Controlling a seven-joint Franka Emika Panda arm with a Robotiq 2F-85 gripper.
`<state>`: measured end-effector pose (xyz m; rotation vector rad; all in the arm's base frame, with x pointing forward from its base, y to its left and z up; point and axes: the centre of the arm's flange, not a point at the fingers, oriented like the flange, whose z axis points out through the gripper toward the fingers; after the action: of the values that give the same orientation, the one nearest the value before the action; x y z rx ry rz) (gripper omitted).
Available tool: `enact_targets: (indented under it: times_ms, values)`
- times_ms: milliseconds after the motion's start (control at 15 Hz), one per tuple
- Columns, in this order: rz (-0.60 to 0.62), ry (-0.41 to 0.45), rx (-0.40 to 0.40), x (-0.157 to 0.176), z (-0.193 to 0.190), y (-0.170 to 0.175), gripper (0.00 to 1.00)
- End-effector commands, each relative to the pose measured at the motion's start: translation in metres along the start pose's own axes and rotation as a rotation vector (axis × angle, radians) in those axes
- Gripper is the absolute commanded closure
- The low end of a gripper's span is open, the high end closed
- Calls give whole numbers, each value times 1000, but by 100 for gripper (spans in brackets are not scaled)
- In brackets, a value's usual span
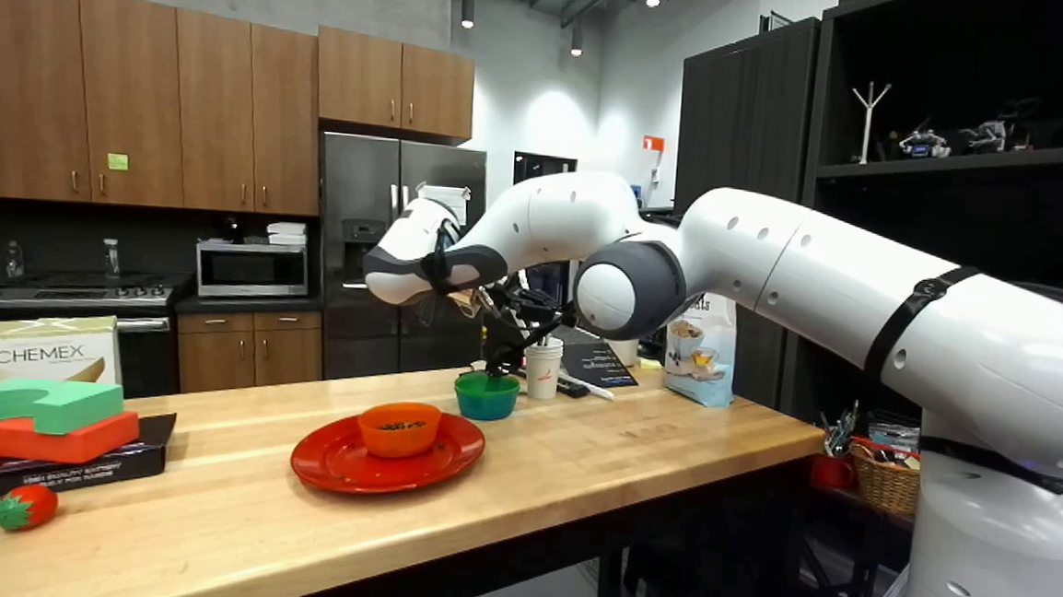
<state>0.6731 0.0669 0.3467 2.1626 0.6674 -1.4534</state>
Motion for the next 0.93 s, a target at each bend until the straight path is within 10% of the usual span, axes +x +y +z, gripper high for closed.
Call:
enact_targets:
  times_ms: [0,867]
  values:
    - [20,38,-24,18,-65,36,99]
    - [-154,198,52,32,-72,43,99]
